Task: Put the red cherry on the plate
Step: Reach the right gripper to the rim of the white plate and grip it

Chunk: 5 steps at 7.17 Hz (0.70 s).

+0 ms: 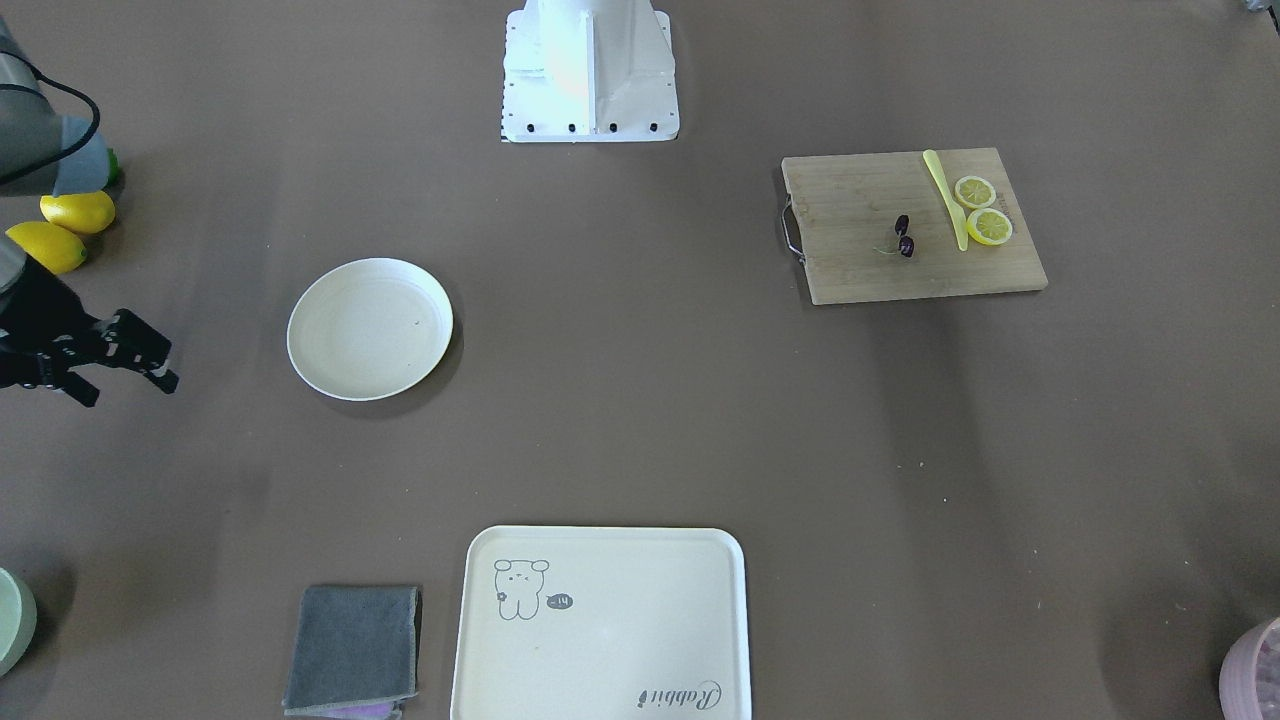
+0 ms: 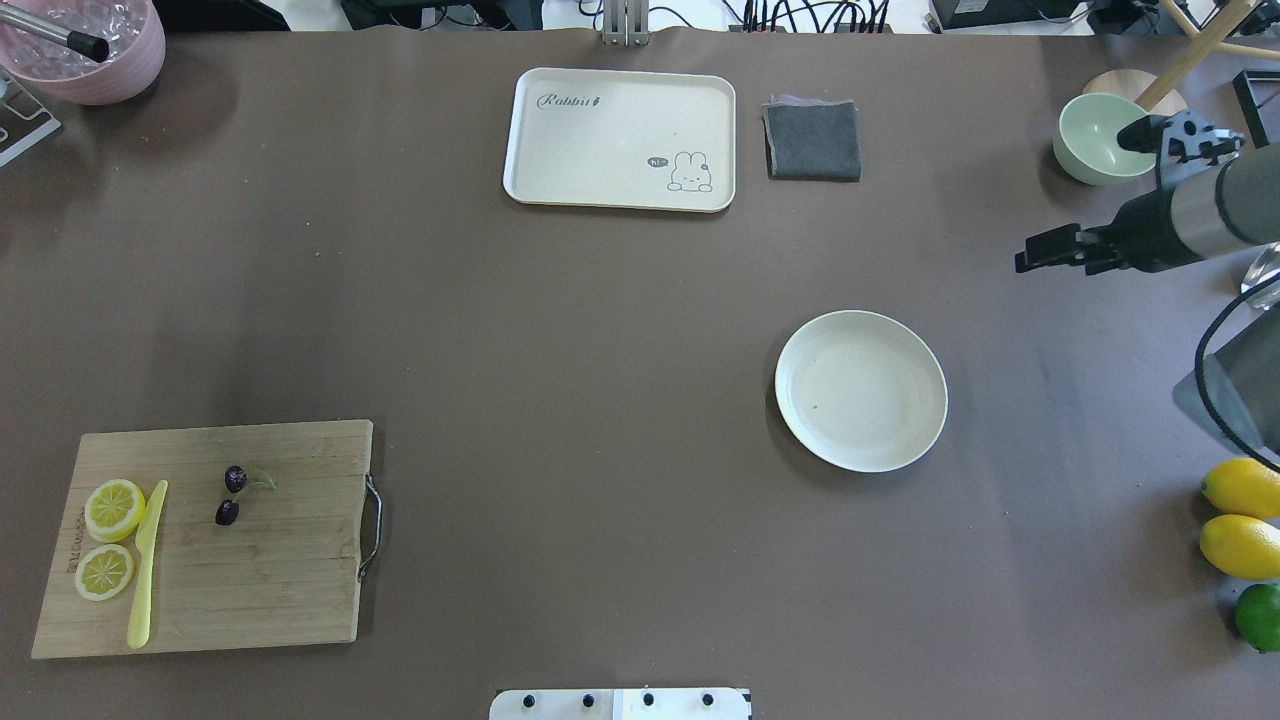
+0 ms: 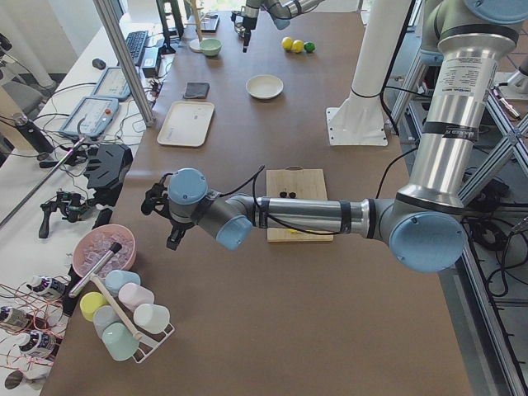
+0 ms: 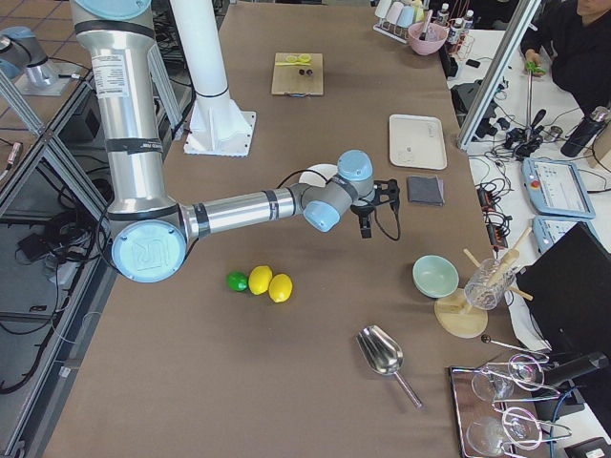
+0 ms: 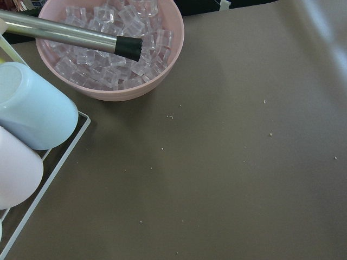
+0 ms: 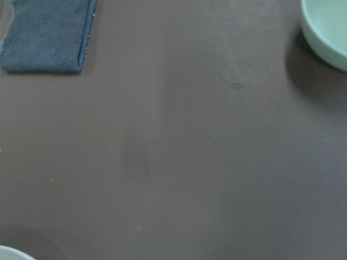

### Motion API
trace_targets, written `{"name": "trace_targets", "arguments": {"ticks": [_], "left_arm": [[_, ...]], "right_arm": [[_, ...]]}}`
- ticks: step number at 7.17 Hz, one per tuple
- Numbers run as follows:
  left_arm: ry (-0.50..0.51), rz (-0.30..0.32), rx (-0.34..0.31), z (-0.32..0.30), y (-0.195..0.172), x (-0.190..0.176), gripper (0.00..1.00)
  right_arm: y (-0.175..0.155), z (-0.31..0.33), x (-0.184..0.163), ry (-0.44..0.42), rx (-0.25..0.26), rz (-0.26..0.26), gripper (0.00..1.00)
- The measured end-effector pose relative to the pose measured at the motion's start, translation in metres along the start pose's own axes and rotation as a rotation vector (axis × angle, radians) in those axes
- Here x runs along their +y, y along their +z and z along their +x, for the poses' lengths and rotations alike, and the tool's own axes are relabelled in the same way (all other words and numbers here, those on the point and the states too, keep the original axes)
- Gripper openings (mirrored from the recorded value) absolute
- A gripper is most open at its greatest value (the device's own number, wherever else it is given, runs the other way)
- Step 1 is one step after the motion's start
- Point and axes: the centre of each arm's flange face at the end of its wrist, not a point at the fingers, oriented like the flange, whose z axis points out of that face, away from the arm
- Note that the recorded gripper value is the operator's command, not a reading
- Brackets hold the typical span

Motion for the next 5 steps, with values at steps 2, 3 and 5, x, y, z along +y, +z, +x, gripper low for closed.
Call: {"name": "trace_targets", "arguments": {"ticks": [2, 3, 5], "left_arm": [[-0.015, 0.005, 0.002, -0.001, 0.003, 0.002, 0.98], [-0.023, 0.004, 0.002, -0.003, 0.005, 0.004, 0.98], [-0.021, 0.008, 0.003, -0.003, 0.004, 0.005, 0.98]], "right_arm": [[0.042, -0.060, 0.050, 0.027, -0.038, 0.025, 1.00], [0.050, -0.079, 0.067, 0.022, -0.054, 0.023, 0.99], [0.061, -0.090, 0.087, 0.015, -0.057, 0.000, 0.83]]}}
